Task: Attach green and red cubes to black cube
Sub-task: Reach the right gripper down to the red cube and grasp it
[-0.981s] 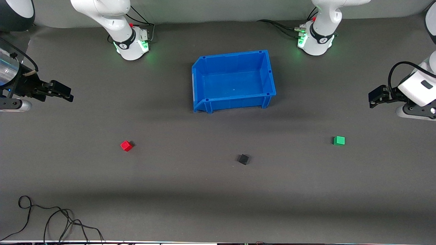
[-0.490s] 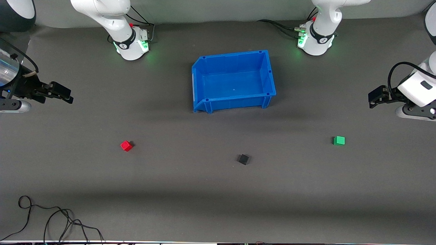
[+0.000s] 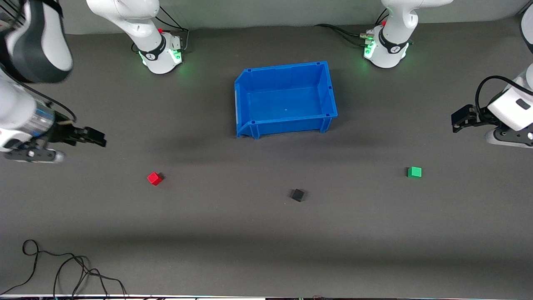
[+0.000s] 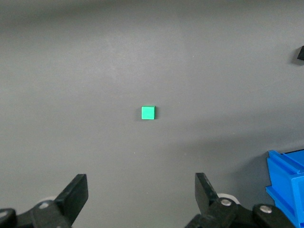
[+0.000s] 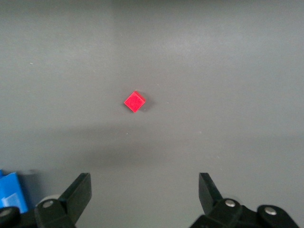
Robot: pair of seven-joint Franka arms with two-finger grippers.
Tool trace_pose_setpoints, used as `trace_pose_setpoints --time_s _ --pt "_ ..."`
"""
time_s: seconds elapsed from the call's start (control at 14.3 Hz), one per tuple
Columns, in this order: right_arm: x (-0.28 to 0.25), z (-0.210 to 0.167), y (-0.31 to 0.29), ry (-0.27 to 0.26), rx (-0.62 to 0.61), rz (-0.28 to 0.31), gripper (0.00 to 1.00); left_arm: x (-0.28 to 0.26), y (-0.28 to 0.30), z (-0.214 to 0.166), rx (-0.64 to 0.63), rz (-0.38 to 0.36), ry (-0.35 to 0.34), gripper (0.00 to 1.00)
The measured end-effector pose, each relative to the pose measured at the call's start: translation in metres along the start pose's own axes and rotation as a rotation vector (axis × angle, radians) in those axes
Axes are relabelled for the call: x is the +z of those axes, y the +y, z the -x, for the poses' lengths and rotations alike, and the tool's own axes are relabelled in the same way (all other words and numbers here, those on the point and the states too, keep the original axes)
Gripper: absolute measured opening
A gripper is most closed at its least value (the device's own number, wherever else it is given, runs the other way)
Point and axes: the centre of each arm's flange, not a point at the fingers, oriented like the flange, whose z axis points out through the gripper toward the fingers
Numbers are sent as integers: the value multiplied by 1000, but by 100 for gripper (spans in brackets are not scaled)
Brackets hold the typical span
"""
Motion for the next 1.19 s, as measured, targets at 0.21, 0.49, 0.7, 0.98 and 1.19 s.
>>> trace_pose_setpoints --time_s 0.21,0.49,0.7,0.98,1.19 --pt "62 2 -4 -45 -9 0 100 0 -4 1 -16 0 -1 100" --pt "143 -13 -26 -96 -47 -9 100 10 -26 6 -258 5 -80 98" --pt "176 -29 -42 -31 -65 -22 100 23 -38 -3 -471 -6 -166 96" --pt "212 -46 -17 29 93 -26 100 64 -49 -16 -796 -45 -261 100" --pt "232 -46 -31 8 251 -43 98 107 -49 -28 -995 -82 -324 100"
